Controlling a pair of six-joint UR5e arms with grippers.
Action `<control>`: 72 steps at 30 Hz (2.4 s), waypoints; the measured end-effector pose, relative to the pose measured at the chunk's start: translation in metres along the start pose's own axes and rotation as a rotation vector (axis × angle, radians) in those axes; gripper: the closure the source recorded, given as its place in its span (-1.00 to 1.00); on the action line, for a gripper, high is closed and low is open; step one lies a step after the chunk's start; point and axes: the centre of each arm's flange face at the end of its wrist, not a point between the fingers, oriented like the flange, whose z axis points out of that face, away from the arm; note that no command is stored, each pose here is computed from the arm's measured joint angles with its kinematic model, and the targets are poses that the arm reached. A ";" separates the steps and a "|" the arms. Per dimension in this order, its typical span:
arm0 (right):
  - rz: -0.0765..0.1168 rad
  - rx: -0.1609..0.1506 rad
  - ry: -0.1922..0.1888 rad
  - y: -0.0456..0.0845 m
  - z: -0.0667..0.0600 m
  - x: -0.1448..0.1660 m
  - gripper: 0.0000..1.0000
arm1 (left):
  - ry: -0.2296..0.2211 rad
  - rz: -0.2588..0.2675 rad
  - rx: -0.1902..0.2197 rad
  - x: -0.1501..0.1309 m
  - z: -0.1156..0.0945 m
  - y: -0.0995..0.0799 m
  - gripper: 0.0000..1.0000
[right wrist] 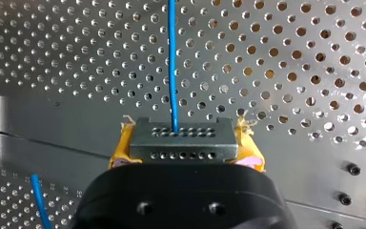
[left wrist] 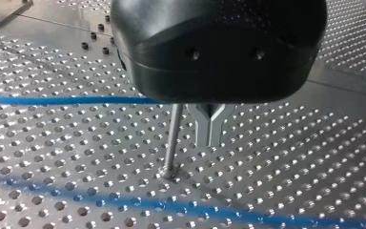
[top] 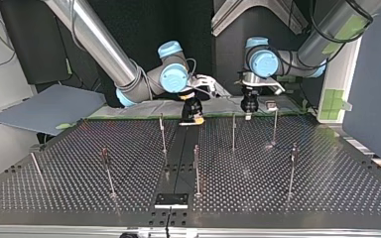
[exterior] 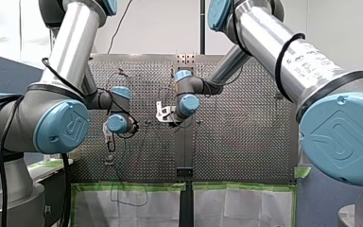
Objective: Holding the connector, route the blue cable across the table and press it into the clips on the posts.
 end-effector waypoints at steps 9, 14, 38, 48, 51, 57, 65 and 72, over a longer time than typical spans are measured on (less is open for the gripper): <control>0.007 -0.017 0.003 0.015 0.004 0.002 1.00 | -0.039 -0.006 -0.001 -0.016 0.019 0.001 1.00; 0.011 -0.018 0.016 0.023 0.008 0.010 1.00 | -0.042 -0.016 0.015 -0.018 0.031 0.001 1.00; 0.031 -0.040 0.044 0.058 0.019 0.025 1.00 | -0.019 -0.013 -0.038 -0.022 0.068 0.010 -0.73; 0.031 -0.040 0.036 0.060 0.019 0.024 1.00 | 0.049 0.007 -0.066 -0.023 0.055 0.012 -1.00; 0.031 -0.039 0.035 0.060 0.018 0.024 1.00 | 0.071 0.007 -0.070 -0.025 0.044 0.010 -1.00; 0.032 -0.042 0.034 0.062 0.019 0.024 1.00 | 0.104 0.005 -0.061 -0.035 0.023 0.001 -1.00; 0.032 -0.044 0.033 0.063 0.019 0.024 1.00 | 0.158 0.044 -0.040 -0.041 -0.011 -0.013 -1.00; 0.031 -0.043 0.032 0.063 0.019 0.023 1.00 | 0.176 0.061 -0.013 -0.045 -0.034 -0.027 -1.00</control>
